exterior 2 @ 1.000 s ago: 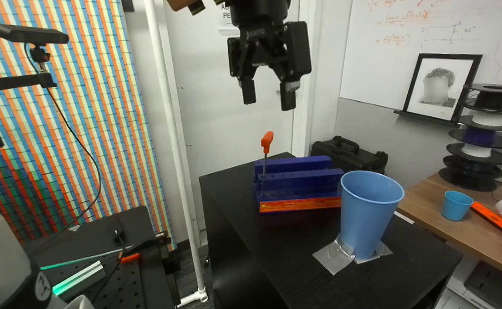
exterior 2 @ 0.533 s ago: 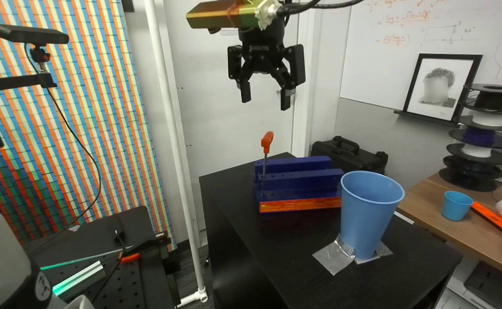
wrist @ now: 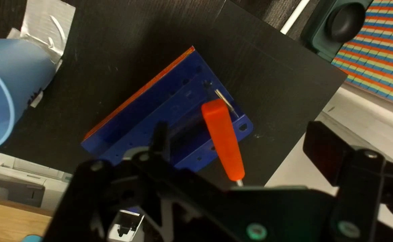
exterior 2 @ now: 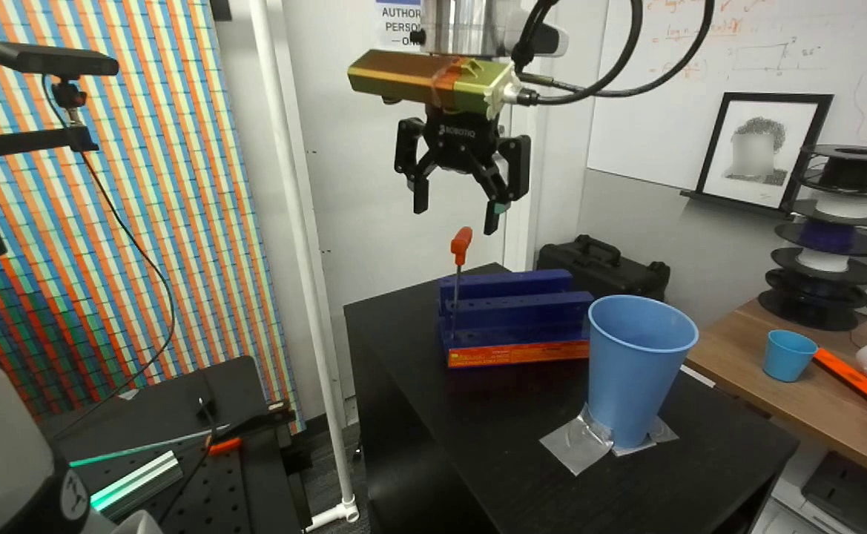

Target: Put the metal object with the orange handle in the blue cup

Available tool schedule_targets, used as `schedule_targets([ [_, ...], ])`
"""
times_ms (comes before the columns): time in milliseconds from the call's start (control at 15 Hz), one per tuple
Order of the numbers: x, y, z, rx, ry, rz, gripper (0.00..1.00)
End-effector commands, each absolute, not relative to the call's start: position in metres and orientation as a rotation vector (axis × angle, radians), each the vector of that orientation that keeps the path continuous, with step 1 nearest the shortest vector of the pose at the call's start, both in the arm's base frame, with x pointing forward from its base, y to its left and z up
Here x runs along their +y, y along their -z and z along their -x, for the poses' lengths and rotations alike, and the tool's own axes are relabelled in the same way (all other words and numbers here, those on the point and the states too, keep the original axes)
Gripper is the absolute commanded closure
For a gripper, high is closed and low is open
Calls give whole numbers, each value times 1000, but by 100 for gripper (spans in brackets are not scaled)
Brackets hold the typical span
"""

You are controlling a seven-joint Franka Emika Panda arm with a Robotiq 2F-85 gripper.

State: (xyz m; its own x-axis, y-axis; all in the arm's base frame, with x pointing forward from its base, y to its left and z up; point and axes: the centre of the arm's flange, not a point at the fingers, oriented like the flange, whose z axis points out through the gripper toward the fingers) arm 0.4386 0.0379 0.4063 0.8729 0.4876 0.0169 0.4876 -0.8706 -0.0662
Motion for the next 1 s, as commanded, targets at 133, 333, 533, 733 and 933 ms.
schedule_targets([
  [133,38,-394,-447,-870,-4,2947,25],
  [333,40,-388,-450,-893,-10,2951,44],
  [533,37,-381,-452,-911,-31,2956,66],
  [733,31,-373,-454,-916,-61,2955,89],
  [933,24,-381,-456,-921,-53,2970,87],
])
